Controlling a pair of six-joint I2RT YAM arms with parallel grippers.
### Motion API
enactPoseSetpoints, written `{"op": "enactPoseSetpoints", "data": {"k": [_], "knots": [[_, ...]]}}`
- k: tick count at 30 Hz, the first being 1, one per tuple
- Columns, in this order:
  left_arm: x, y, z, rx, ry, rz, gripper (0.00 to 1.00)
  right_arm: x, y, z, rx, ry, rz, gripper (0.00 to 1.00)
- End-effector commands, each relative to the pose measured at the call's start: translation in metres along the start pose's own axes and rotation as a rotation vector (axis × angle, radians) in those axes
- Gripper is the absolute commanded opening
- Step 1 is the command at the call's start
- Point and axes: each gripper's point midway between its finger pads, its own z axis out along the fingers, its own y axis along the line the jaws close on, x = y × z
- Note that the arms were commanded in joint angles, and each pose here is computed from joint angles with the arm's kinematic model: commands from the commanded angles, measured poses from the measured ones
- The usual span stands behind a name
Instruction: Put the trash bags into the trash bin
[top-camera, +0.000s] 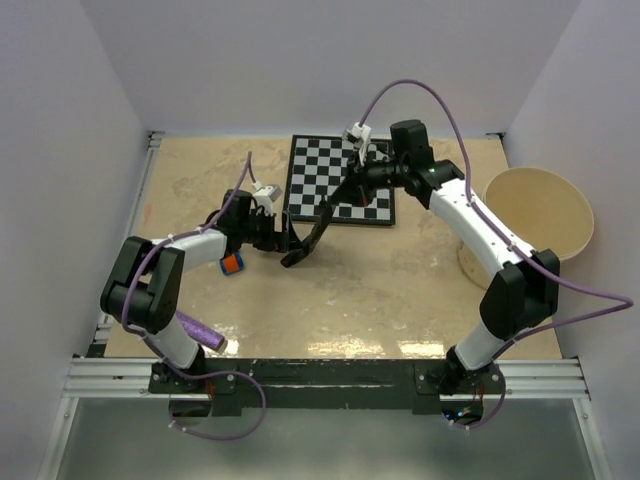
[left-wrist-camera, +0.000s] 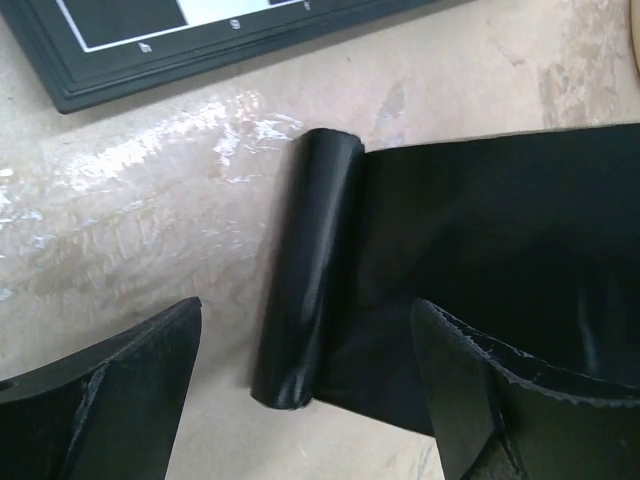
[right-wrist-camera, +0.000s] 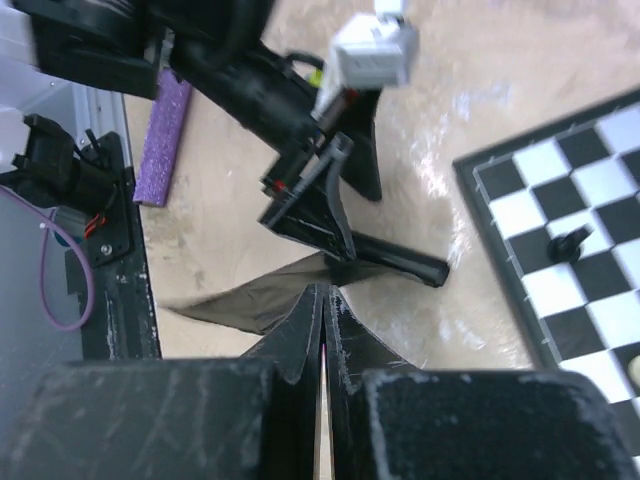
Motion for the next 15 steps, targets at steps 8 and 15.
{"op": "enactPoseSetpoints", "data": {"k": [8, 15], "knots": [[-0.032, 0.005, 0.015, 0.046, -0.053, -0.042, 0.81, -0.093, 0.047, -0.051, -0.003, -0.147, -0.276, 0.00], [-0.028, 0.018, 0.019, -0.012, -0.031, -0.050, 0.71, -0.114, 0.062, -0.067, 0.019, -0.195, -0.314, 0.00]]}}
